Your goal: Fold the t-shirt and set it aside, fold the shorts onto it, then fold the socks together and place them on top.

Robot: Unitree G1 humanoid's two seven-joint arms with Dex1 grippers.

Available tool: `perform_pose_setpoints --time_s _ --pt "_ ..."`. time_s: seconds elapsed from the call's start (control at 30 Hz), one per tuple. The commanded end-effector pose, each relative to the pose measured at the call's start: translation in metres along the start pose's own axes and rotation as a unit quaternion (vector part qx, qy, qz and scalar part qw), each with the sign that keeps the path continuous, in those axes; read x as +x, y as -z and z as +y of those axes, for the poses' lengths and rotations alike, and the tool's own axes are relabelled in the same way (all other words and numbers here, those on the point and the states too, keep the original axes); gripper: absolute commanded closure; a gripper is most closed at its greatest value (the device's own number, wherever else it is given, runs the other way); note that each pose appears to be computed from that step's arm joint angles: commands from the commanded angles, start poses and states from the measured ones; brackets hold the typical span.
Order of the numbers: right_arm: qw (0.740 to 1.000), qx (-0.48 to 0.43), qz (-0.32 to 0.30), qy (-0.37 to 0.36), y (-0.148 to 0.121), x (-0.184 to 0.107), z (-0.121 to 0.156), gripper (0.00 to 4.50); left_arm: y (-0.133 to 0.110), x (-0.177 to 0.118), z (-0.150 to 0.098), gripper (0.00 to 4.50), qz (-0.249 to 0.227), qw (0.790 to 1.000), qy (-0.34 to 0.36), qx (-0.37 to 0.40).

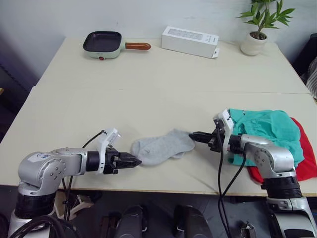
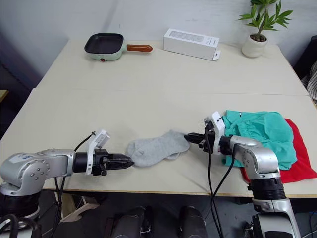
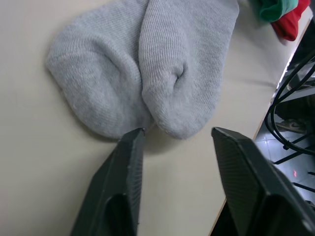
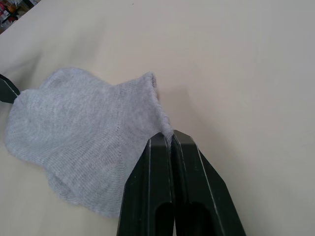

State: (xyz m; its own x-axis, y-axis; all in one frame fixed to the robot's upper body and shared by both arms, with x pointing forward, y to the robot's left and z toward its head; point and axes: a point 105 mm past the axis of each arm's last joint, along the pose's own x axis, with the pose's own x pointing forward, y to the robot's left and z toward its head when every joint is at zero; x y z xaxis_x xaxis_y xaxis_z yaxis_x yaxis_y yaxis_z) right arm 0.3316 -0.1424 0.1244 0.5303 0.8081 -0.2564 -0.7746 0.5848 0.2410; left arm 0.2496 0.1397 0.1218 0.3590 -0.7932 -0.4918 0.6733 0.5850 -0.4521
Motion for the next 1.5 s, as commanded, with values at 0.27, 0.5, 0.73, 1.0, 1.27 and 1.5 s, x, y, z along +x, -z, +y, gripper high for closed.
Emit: perform_pose_setpoints --time_s 0.27,0.5,0.73,1.0,1.27,1.5 --pt "1.000 -0.013 -0.009 -0.008 -0.005 0.000 0.006 4.50 0.005 0.024 -0.017 2.23 -0.009 1.000 0.009 -0.024" --pt "1.000 -0.015 -0.006 -0.007 -0.005 -0.004 0.006 4.50 0.006 0.029 -0.013 4.08 -0.008 1.000 -0.009 -0.027" --pt "1.000 -0.012 -0.011 -0.005 -0.005 -0.010 0.008 4.50 0.003 0.026 -0.012 4.46 -0.021 0.999 -0.007 -0.024" --pt "0.998 -0.015 -0.055 -0.030 -0.022 -0.034 0.024 4.50 -0.016 -0.014 -0.018 4.46 -0.067 0.996 0.047 0.043" --pt "0.993 -0.034 -0.101 -0.048 -0.021 -0.037 0.054 4.50 -0.034 -0.039 0.006 4.46 -0.074 0.990 0.048 0.113" --pt "0.994 -0.033 -0.101 -0.021 0.007 -0.020 0.062 4.50 -0.040 -0.036 0.032 4.46 -0.048 0.991 0.061 0.109"
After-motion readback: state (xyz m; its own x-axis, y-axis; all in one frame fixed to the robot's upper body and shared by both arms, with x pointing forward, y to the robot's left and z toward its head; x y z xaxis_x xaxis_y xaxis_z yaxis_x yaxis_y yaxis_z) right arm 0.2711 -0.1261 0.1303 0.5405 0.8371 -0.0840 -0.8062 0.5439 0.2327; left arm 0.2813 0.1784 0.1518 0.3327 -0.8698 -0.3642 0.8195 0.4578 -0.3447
